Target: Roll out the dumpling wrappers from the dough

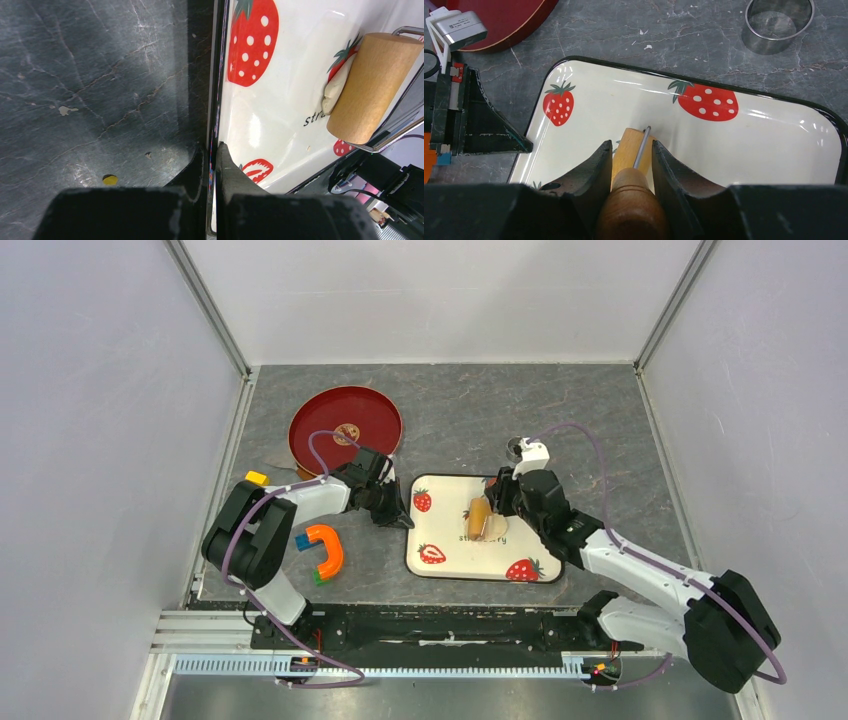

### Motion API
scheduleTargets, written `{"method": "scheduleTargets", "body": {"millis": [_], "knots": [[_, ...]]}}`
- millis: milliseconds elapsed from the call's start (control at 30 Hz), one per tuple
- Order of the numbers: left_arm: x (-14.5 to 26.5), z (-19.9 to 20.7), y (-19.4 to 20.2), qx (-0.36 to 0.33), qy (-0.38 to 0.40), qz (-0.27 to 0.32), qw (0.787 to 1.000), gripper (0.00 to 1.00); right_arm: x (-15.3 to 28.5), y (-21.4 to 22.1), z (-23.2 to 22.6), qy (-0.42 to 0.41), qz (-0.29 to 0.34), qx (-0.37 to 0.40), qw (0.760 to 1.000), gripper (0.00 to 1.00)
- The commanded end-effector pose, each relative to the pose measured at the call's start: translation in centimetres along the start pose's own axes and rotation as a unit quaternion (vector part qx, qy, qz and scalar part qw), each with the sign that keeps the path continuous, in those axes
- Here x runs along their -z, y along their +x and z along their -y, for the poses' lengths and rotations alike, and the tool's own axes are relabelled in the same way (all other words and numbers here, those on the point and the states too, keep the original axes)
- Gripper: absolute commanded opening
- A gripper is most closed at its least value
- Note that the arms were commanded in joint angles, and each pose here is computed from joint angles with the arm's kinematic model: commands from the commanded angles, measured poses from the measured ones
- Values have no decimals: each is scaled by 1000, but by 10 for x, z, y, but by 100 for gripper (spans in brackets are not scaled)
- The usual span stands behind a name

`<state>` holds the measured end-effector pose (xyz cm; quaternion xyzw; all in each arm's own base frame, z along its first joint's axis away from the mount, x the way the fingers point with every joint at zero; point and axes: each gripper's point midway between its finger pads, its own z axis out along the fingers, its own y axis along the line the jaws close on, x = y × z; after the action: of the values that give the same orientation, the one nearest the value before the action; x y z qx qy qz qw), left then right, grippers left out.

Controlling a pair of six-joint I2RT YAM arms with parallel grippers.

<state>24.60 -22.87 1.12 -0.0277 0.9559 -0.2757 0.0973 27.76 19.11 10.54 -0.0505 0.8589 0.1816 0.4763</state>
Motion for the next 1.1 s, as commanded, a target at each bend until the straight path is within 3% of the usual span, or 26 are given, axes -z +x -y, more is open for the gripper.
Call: {"method": "scheduleTargets", "body": {"millis": [0,433,1067], "knots": [[-16,-73,39,-1,-139,-49,989,2,54,166,70,93,-306,101,942,0],[-16,-74,39,-1,-139,-50,989,2,45,163,35,54,-295,117,947,0],[-16,-73,39,-1,-139,-50,989,2,39,155,3,18,-263,66,963,0]]}}
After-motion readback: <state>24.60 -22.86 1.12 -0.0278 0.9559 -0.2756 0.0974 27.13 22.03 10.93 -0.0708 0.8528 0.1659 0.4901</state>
